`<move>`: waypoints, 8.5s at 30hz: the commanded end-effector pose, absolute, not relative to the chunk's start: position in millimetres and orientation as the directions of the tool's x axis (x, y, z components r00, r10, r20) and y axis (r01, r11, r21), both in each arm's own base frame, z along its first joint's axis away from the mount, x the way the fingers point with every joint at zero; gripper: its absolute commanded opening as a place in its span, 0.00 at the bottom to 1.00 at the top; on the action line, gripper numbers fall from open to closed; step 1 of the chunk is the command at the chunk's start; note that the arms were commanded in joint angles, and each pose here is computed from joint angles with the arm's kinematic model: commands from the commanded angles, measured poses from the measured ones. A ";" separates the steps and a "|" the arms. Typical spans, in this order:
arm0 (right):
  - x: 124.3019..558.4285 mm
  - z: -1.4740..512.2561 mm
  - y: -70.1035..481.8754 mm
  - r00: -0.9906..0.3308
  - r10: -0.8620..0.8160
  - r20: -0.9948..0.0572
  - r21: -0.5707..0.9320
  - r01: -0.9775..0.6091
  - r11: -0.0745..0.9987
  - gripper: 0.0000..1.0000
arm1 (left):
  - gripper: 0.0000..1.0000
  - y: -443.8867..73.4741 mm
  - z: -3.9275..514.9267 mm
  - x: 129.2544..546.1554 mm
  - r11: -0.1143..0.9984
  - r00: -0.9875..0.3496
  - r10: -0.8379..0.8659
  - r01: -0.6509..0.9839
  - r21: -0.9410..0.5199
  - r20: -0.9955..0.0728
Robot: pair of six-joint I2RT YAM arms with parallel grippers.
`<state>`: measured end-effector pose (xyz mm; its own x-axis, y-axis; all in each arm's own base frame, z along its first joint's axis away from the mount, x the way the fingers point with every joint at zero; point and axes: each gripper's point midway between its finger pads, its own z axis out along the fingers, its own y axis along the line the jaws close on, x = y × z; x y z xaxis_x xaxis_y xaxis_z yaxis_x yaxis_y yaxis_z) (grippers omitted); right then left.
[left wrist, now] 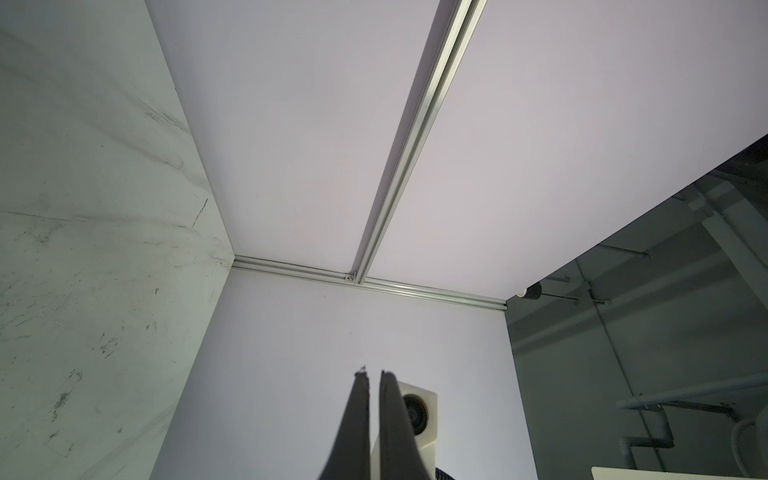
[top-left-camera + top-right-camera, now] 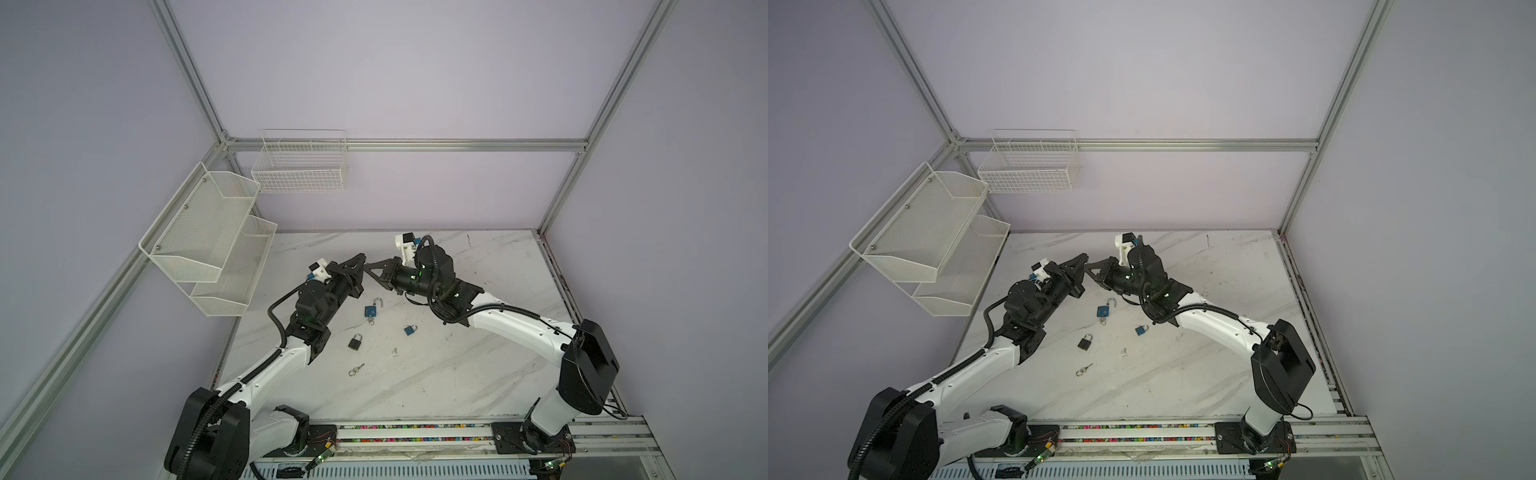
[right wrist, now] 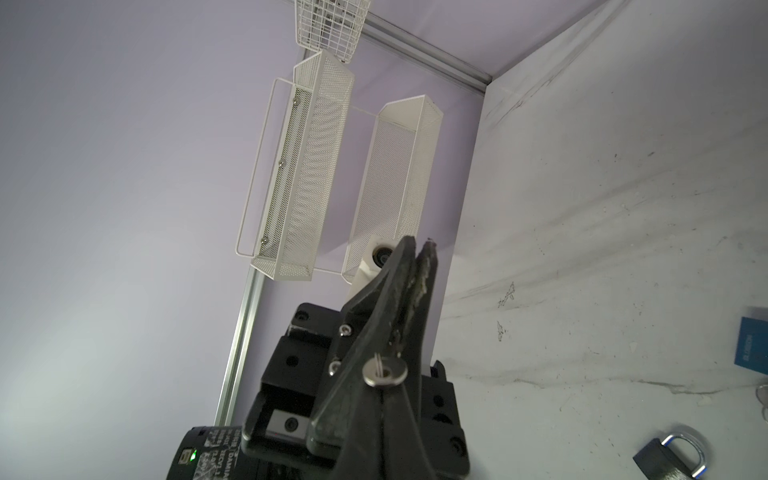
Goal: Unlock with the key
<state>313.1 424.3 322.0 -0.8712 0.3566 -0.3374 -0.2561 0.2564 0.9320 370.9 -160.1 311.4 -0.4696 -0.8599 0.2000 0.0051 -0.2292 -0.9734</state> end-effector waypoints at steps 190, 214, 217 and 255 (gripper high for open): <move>303.8 162.7 175.8 -0.813 0.395 -0.428 0.678 0.000 0.735 0.00 | 0.31 -307.9 20.4 309.2 0.877 -0.829 0.479 0.470 0.102 -0.288; 293.0 154.1 193.5 -0.818 0.267 -0.509 0.573 -0.091 0.814 0.00 | 0.03 -298.6 119.8 341.6 0.855 -0.857 -0.395 -0.212 -0.473 -0.330; 280.7 154.6 224.8 -0.808 0.246 -0.536 0.586 -0.145 0.797 0.00 | 0.02 -285.0 126.9 341.6 0.761 -0.794 -0.546 -0.336 -0.555 -0.267; 294.6 167.3 315.4 -0.706 0.371 -0.603 0.708 -0.260 0.656 0.00 | 0.00 -261.8 155.2 334.7 0.530 -0.636 -0.756 -0.460 -0.713 -0.151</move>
